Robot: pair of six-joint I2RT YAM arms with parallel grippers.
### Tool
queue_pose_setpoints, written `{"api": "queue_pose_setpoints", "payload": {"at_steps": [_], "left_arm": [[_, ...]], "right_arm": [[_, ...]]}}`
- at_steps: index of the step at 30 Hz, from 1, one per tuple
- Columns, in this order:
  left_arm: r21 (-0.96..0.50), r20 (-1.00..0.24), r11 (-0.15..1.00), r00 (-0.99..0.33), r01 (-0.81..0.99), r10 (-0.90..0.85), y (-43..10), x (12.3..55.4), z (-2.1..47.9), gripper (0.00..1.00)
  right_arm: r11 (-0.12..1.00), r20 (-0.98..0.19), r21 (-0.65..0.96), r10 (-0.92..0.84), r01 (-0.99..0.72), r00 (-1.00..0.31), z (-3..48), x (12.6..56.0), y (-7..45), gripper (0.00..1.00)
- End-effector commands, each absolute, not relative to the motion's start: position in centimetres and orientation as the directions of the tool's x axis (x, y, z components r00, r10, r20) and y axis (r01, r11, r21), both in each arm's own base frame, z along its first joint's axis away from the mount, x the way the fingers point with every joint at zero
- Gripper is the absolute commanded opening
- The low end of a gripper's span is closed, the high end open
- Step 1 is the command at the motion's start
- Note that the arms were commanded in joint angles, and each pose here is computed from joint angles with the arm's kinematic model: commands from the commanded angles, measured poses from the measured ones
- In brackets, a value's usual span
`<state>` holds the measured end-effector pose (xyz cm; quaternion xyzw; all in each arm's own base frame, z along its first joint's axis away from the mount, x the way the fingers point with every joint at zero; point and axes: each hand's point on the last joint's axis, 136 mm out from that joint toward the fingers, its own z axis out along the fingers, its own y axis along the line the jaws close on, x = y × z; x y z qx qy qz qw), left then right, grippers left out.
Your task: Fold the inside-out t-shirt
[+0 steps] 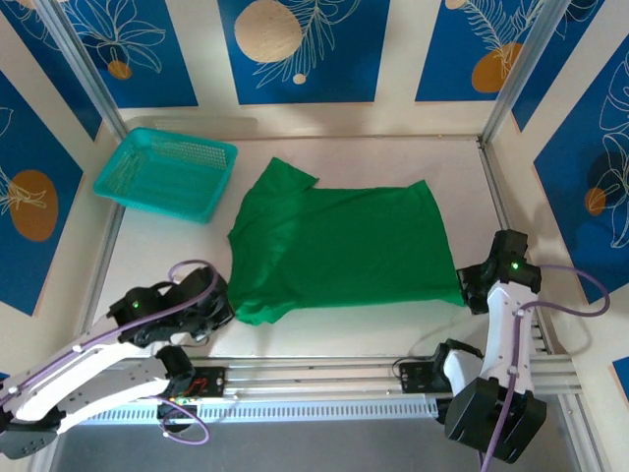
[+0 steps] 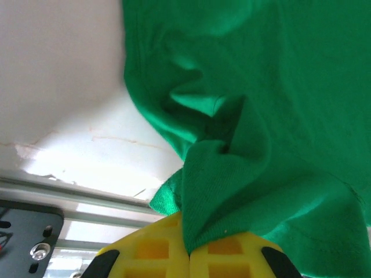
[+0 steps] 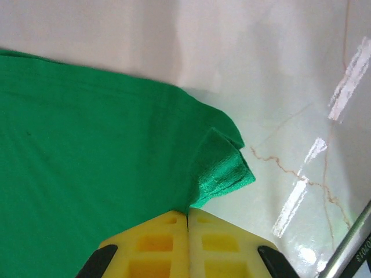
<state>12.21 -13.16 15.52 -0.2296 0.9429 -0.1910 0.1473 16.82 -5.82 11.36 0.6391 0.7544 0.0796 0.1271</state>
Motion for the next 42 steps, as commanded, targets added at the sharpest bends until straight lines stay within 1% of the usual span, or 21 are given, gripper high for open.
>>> {"api": "queue_pose_setpoints", "payload": {"at_steps": [1,5,8,10,14,18,22,24,25,27,28,29,30,31,32,33,34,36,39,41,42], "left_arm": [[-0.365,-0.306,0.875,-0.847,-0.317,-0.434,-13.7,14.6,16.7,0.0],[-0.276,-0.44,0.931,-0.83,-0.238,-0.343,-14.7,17.7,19.0,0.0],[-0.193,-0.528,0.97,-0.817,-0.15,-0.231,-15.7,19.9,20.7,0.0],[-0.147,-0.573,0.986,-0.805,-0.083,-0.153,-16.7,21.3,21.5,0.0],[-0.075,-0.655,0.996,-0.756,0.05,-0.011,-19.4,24.2,22.7,0.0],[0.05,-0.689,0.995,-0.718,0.09,0.1,-20.4,26.8,23.4,0.0],[0.167,-0.691,0.98,-0.696,0.107,0.194,-20.7,29.8,23.1,0.0],[0.18,-0.699,0.978,-0.686,0.107,0.204,-20.7,31.8,22.6,0.0],[0.183,-0.702,0.978,-0.683,0.103,0.204,-20.7,33.0,22.0,0.0],[0.177,-0.712,0.983,-0.682,0.056,0.167,-20.1,35.7,20.8,0.0],[0.172,-0.717,0.985,-0.682,0.025,0.142,-19.8,37.0,19.8,0.17],[0.163,-0.714,0.987,-0.689,0.008,0.123,-19.6,38.3,18.5,0.51],[0.152,-0.704,0.988,-0.701,0.015,0.119,-19.6,39.2,17.3,0.83],[0.146,-0.684,0.989,-0.72,0.018,0.114,-19.5,39.9,16.3,1.0],[0.145,-0.658,0.989,-0.745,0.02,0.111,-19.2,40.0,15.8,0.99],[0.146,-0.641,0.989,-0.759,0.024,0.113,-18.9,39.9,15.8,0.99],[0.154,-0.634,0.988,-0.764,0.025,0.118,-18.5,39.4,16.1,0.99],[0.133,-0.62,0.991,-0.777,0.028,0.105,-17.8,37.8,16.9,0.99],[0.001,-0.565,1.0,-0.824,0.027,0.023,-17.4,33.6,17.0,1.0],[-0.134,-0.486,0.991,-0.872,0.013,-0.055,-17.7,30.0,15.0,0.89],[-0.19,-0.453,0.982,-0.888,0.012,-0.077,-18.1,28.7,14.0,0.83]], "right_arm": [[0.187,-0.117,0.317,0.981,0.93,-0.157,11.9,18.3,-6.5,0.0],[0.191,-0.124,0.337,0.98,0.922,-0.157,11.6,19.7,-7.0,0.0],[0.191,-0.1,0.344,0.981,0.919,-0.166,10.9,20.8,-6.8,0.0],[0.2,-0.072,0.382,0.98,0.902,-0.187,10.7,22.2,-6.4,0.0],[0.203,-0.066,0.372,0.979,0.906,-0.193,10.2,23.6,-6.5,0.01],[0.227,-0.074,0.361,0.974,0.905,-0.214,10.3,25.0,-6.8,0.02],[0.232,-0.037,0.4,0.971,0.887,-0.237,9.9,27.7,-6.2,0.02],[0.247,-0.004,0.426,0.963,0.871,-0.271,9.5,29.5,-5.4,0.02],[0.256,0.002,0.408,0.96,0.876,-0.281,9.1,30.2,-5.1,0.02],[0.277,-0.021,0.348,0.957,0.895,-0.288,8.2,31.3,-5.2,0.03],[0.295,-0.047,0.318,0.954,0.901,-0.295,7.4,32.0,-5.5,0.08],[0.318,-0.049,0.302,0.947,0.899,-0.319,6.7,32.8,-5.5,0.32],[0.345,-0.022,0.316,0.934,0.884,-0.357,6.3,33.6,-5.1,0.48],[0.375,0.017,0.351,0.914,0.858,-0.406,6.3,34.5,-4.5,0.53],[0.374,0.054,0.368,0.906,0.851,-0.421,6.6,34.7,-4.0,0.58],[0.373,0.065,0.387,0.901,0.843,-0.429,7.0,34.7,-3.8,0.61],[0.38,0.053,0.408,0.898,0.83,-0.437,7.7,34.4,-3.7,0.64],[0.392,0.017,0.401,0.901,0.828,-0.434,8.9,32.7,-3.9,0.72],[0.474,-0.026,0.416,0.859,0.776,-0.511,10.3,30.3,-2.1,0.74],[0.561,-0.046,0.437,0.795,0.703,-0.605,10.6,29.1,0.3,0.75],[0.578,-0.028,0.47,0.765,0.667,-0.643,10.4,28.8,1.6,0.74]]}}
